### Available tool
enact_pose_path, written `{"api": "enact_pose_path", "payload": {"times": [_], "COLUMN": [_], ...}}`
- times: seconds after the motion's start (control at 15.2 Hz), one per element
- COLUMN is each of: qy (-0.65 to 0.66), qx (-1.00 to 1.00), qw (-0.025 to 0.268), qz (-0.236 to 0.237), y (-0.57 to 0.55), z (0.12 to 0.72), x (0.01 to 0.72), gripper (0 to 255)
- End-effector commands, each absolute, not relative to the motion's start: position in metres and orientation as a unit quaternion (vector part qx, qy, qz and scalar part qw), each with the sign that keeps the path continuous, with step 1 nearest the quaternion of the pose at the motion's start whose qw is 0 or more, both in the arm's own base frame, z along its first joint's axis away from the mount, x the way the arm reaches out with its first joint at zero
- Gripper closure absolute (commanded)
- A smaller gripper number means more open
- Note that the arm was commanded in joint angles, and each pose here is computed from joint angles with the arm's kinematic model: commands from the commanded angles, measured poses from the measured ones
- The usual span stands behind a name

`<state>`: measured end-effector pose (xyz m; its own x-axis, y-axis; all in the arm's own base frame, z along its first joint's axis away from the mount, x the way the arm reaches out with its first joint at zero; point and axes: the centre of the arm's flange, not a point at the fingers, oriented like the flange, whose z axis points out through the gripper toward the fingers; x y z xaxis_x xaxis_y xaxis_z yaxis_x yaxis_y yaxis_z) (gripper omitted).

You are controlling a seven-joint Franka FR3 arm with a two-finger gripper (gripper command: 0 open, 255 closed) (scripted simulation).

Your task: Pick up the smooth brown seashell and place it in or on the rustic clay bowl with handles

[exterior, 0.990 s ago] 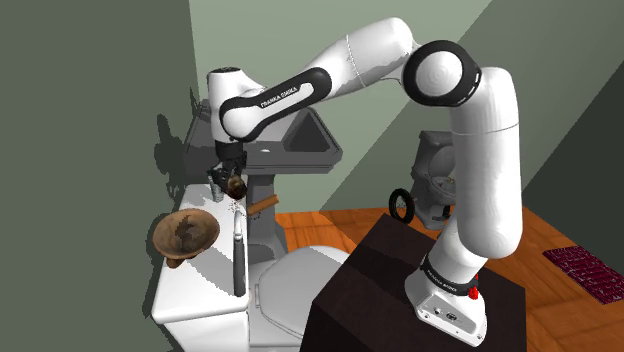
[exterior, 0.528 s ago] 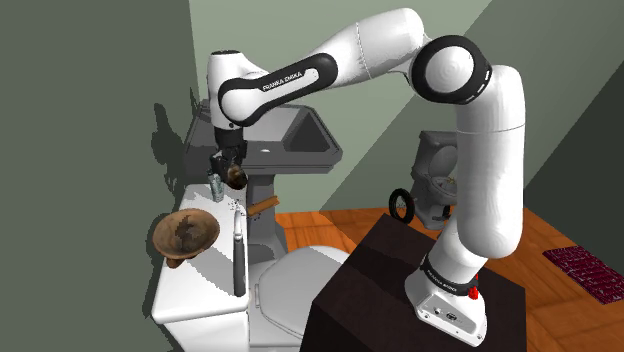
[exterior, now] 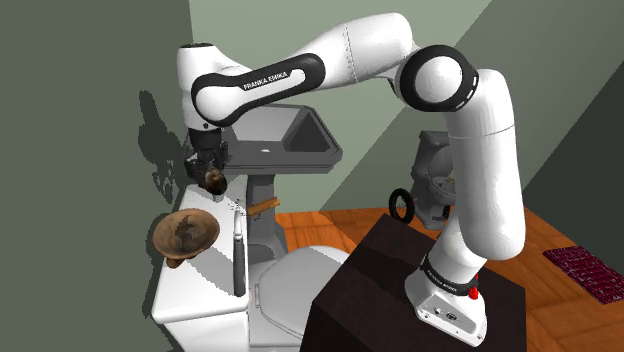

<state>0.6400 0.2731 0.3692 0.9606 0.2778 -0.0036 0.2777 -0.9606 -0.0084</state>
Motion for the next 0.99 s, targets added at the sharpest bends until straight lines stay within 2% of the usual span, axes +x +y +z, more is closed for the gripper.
{"api": "enact_pose_path", "payload": {"times": [0.0,0.33,0.92], "qy": [-0.140,-0.140,-0.140], "qx": [-0.990,-0.990,-0.990], "qw": [0.004,0.004,0.004], "qz": [0.003,0.003,0.003], "y": [0.298,0.369,0.369], "z": [0.370,0.372,0.325], "x": [0.638,0.640,0.640], "gripper": [255,255,255]}}
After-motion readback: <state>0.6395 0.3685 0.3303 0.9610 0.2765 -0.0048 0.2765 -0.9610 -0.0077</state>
